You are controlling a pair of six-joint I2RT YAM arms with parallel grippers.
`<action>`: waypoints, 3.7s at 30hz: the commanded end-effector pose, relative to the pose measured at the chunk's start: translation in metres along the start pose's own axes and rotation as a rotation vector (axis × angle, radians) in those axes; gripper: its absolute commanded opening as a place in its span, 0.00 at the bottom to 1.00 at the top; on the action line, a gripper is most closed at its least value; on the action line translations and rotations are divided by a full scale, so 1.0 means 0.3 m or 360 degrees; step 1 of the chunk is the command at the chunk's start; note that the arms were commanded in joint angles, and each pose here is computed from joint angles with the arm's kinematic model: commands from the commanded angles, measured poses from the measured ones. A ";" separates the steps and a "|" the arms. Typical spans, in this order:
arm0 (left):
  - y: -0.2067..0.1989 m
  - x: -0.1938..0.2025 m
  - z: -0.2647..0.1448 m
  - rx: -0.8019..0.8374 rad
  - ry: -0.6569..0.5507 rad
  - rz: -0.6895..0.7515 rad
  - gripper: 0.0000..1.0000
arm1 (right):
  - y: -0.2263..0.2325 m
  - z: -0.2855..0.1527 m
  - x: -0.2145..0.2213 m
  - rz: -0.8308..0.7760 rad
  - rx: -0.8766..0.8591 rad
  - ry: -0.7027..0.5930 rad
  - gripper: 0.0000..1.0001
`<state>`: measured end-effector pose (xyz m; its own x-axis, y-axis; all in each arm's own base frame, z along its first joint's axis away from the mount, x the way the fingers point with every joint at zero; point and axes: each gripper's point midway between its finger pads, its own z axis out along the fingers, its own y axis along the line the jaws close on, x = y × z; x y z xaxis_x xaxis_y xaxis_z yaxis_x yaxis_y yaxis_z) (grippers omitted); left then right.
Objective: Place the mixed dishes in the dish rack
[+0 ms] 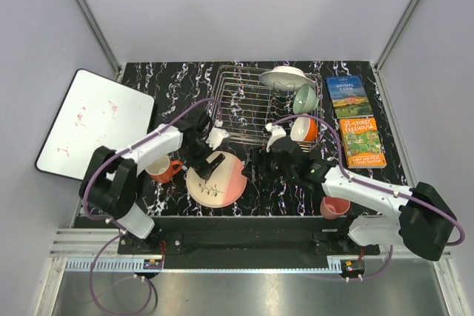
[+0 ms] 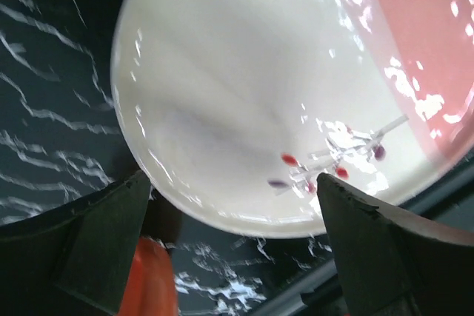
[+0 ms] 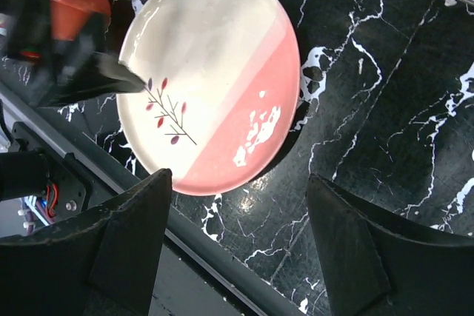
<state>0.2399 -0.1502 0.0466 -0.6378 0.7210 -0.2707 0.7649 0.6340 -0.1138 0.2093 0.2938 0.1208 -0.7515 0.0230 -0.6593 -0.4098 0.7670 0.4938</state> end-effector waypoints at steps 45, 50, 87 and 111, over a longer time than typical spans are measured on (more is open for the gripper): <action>-0.006 -0.008 0.105 0.0229 -0.0068 -0.0213 0.99 | 0.032 -0.024 0.033 -0.0078 0.0068 -0.0026 0.81; -0.011 -0.018 0.093 0.0233 -0.0106 -0.0176 0.84 | 0.030 0.063 0.074 -0.0129 0.0131 0.0157 0.80; -0.072 -0.148 -0.129 0.0390 -0.0256 -0.0001 0.00 | -0.040 0.062 0.036 0.0067 -0.0091 0.0195 0.89; -0.100 -0.140 -0.153 0.0425 -0.0281 0.0133 0.00 | 0.022 0.238 -0.001 -0.0054 -0.0392 0.0325 0.84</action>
<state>0.2434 -0.1760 0.0862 -0.5990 0.7020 -0.3852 0.8005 0.5143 -0.3076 0.2401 0.3199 0.0691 -0.8348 -0.1042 -0.5407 -0.4529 0.6883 0.5666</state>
